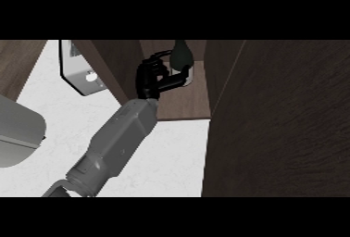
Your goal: Pick up the wine, place it into the cabinet and close the cabinet
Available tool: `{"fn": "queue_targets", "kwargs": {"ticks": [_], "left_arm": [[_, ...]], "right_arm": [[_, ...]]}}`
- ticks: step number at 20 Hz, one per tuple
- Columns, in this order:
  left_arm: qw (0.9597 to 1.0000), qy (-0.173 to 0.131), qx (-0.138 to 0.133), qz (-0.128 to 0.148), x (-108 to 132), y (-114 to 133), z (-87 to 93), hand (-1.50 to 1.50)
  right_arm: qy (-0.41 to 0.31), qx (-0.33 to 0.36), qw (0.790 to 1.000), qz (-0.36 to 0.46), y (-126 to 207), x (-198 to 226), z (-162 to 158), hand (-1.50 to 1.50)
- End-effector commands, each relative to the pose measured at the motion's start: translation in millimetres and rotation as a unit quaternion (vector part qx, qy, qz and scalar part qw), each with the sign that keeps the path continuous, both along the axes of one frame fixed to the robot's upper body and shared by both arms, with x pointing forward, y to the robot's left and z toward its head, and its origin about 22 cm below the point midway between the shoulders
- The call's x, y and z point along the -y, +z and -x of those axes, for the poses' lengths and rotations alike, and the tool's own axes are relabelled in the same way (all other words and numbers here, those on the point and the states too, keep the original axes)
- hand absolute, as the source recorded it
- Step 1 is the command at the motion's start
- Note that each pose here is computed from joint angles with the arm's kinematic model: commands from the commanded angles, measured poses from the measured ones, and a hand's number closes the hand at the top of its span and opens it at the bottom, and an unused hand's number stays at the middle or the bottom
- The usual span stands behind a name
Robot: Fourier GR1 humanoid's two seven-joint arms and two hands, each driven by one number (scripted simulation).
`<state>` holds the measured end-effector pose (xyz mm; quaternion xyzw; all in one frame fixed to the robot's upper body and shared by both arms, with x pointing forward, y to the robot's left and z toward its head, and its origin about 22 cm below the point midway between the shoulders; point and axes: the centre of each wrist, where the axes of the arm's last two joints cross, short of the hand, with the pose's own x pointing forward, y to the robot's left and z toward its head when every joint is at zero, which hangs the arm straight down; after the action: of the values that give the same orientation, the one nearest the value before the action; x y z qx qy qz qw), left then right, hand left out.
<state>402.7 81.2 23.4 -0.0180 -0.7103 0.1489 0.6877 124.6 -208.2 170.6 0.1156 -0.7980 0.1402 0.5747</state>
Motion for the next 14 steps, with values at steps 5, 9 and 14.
{"fn": "queue_targets", "kwargs": {"ticks": [5, 9, 14], "left_arm": [[0.9968, 0.04, 0.015, -0.067, -10, 29, -25.7, 1.5], [0.986, 0.079, 0.016, -0.146, -24, 26, -32.2, -1.5], [0.975, 0.094, -0.001, -0.201, -39, 16, -33.9, -1.5]], "right_arm": [[0.023, 0.021, 0.999, -0.04, 22, 7, 32, -1.5], [0.023, 0.018, 0.999, -0.035, 21, 7, 27, -1.5], [0.04, 0.023, 0.998, -0.051, 18, -2, 22, -1.5]]}}
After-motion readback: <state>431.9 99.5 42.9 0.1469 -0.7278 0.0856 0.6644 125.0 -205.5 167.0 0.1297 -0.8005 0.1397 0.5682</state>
